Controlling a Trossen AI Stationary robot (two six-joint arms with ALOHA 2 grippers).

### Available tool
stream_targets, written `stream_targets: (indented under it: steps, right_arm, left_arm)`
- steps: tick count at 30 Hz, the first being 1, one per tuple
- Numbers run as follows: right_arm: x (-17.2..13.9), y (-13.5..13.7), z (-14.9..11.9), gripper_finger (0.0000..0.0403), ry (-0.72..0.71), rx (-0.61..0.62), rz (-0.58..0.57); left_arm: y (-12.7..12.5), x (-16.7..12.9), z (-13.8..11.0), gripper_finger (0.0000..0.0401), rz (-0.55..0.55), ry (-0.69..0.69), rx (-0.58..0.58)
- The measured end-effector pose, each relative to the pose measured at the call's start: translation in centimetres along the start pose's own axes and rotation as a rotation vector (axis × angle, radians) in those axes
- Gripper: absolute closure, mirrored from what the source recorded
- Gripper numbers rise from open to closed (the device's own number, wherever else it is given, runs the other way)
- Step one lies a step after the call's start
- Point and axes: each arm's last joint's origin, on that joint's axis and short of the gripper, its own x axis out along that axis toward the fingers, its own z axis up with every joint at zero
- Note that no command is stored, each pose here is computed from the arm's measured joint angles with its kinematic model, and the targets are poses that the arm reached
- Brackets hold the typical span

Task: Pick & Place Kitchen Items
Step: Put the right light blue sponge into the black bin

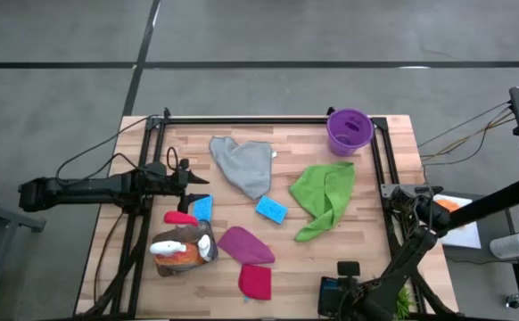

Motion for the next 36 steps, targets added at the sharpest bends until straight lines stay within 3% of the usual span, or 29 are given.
stream_targets:
  steps: [7,13,18,22,30,36]
  right_arm:
    - [0.0,-0.2,0.1,0.0206,0.003,0.009,-0.005]
    - [-0.6,-0.4,0.8,0.0175,-0.033,0.021,-0.005]
    - [-1.7,-0.8,2.6,0.0172,-0.287,-0.046,-0.102]
    - [-1.1,-1.2,5.0,0.0172,-0.415,-0.123,-0.110]
    - [1.0,-1.5,11.1,0.0172,-0.839,-0.344,-0.002]
    - [2.1,-4.7,13.8,0.0172,-1.103,-0.407,0.124]
  left_arm:
    - [0.0,0.0,0.0,0.0187,0.000,0.000,0.000]
    - [0.0,0.0,0.0,0.0187,0.000,0.000,0.000]
    - [0.0,0.0,0.0,0.0187,0.000,0.000,0.000]
    - [0.0,0.0,0.0,0.0187,0.000,0.000,0.000]
    - [0.0,0.0,0.0,0.0187,0.000,0.000,0.000]
    - [0.0,0.0,0.0,0.0187,0.001,0.000,-0.001]
